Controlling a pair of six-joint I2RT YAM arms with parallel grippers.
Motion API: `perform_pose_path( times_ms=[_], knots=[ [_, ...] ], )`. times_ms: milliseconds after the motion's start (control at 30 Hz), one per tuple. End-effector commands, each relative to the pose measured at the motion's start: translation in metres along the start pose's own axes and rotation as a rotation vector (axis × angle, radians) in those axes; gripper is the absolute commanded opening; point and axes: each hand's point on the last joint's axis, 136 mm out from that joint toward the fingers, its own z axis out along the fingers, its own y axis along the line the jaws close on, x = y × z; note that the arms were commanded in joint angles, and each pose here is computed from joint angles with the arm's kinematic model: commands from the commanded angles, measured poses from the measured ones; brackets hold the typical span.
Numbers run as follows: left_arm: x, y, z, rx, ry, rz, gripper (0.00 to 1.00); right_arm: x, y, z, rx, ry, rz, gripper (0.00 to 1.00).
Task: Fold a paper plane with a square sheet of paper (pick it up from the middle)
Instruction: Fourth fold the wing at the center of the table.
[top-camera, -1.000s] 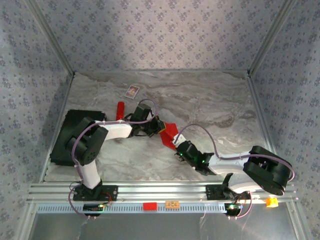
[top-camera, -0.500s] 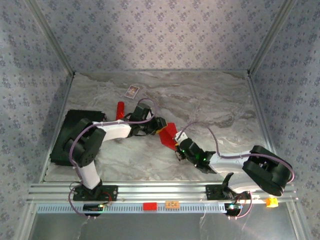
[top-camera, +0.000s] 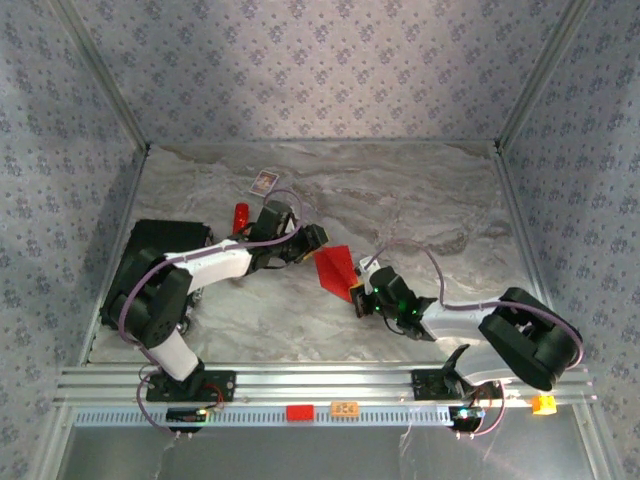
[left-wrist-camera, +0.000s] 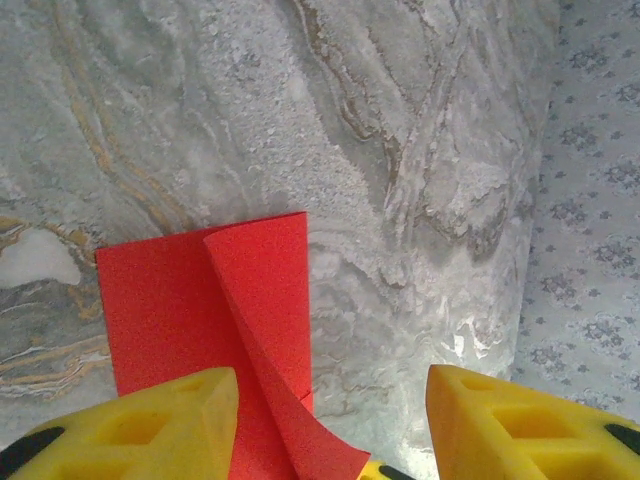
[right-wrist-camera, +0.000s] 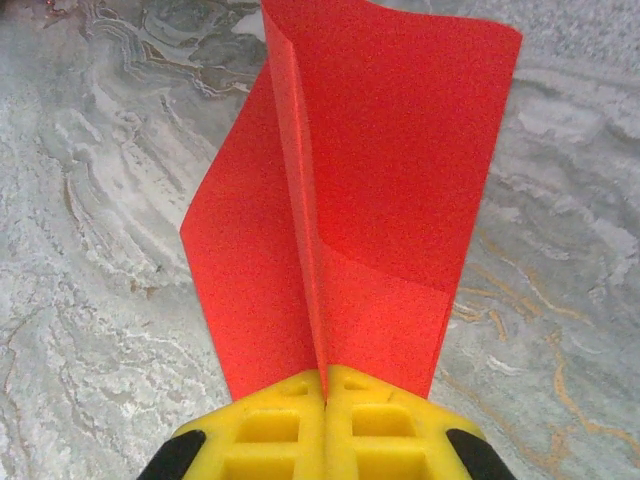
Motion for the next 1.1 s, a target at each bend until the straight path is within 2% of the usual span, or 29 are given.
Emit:
perform_pose_path(
  times_ms=[0,433,500,733,867,1067],
  knots=[
    [0.0,0.003,-0.001,-0.012,-0.001,0.016,0.51,0.006,0.001,0.004,-0.024,0.028,0.056,0.0],
    [0.002,0.008,0.002,-0.018,0.008,-0.004,0.5,0.012,-0.001,0.012,-0.085,0.048,0.211,0.01],
    [0.003,0.008,0.003,-0.013,0.011,-0.005,0.44,0.011,-0.002,0.011,-0.108,0.042,0.247,0.0],
    [0.01,0.006,0.013,0.007,0.04,-0.003,0.13,0.001,0.002,0.009,-0.248,0.04,0.427,0.0],
    [0.017,0.003,0.022,0.023,0.075,0.003,0.07,0.0,-0.001,0.009,-0.277,0.049,0.5,0.0],
    [0.033,0.003,0.042,0.017,0.142,0.01,0.03,-0.003,-0.009,0.006,-0.296,0.05,0.579,0.0]
  ],
)
